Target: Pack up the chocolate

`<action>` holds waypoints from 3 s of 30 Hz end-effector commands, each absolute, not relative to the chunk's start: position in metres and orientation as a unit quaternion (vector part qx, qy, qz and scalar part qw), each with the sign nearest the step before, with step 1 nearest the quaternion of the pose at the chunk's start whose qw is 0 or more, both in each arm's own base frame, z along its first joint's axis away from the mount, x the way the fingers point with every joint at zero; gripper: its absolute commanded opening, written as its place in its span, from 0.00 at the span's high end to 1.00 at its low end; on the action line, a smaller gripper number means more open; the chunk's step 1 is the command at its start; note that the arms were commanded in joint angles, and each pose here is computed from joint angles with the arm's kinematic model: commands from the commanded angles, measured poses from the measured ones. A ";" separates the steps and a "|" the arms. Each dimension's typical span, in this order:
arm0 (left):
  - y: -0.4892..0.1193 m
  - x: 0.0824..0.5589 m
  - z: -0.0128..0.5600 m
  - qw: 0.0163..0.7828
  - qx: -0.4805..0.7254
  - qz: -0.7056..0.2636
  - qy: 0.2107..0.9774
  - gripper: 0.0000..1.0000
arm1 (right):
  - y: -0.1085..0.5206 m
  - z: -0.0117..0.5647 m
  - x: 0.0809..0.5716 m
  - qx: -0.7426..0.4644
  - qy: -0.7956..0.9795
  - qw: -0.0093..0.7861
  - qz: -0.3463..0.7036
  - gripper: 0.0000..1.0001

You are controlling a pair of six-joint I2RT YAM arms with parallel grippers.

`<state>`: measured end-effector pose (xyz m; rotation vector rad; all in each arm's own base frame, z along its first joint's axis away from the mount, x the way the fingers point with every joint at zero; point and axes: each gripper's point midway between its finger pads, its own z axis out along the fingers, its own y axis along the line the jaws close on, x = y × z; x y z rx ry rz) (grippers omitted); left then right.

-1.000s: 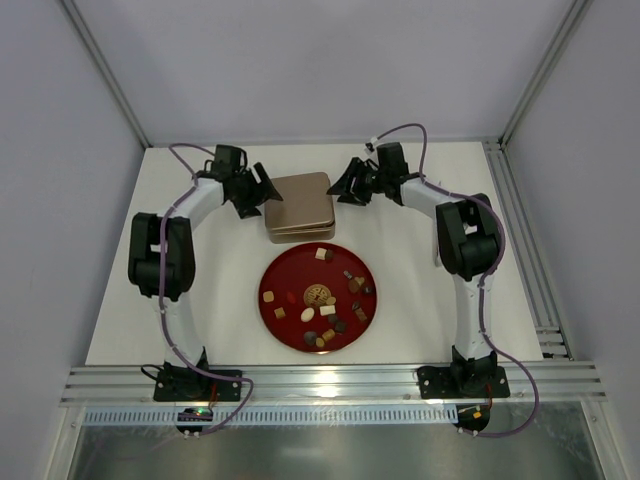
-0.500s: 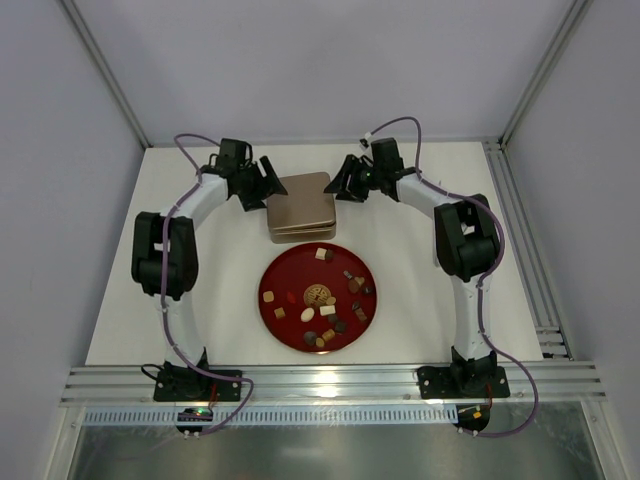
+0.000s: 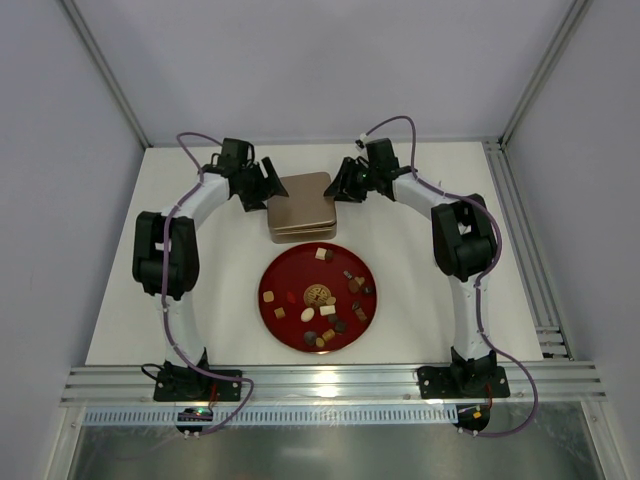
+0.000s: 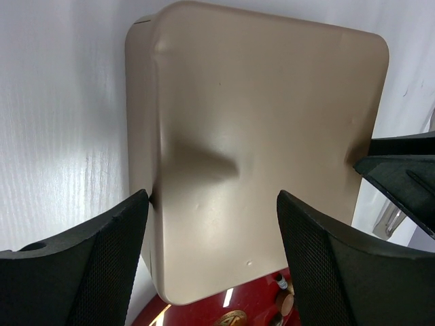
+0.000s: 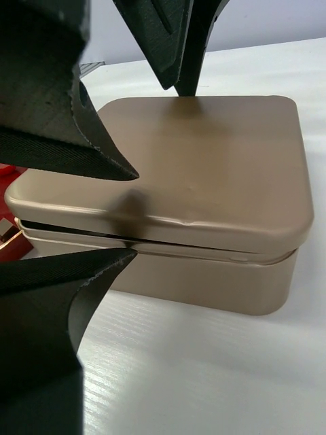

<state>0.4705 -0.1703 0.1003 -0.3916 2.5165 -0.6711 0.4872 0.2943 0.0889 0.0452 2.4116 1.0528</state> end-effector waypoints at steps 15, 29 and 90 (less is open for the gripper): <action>-0.173 0.472 0.112 0.267 -0.123 -0.229 0.928 0.25 | 0.289 0.097 0.484 -0.007 0.889 0.287 0.356 0.60; -0.170 0.466 0.108 0.261 -0.123 -0.215 0.933 0.26 | 0.298 0.105 0.482 -0.030 0.898 0.296 0.325 0.55; -0.128 0.439 0.013 0.131 -0.163 -0.062 0.976 0.36 | 0.291 0.052 0.482 -0.039 0.945 0.227 0.232 0.46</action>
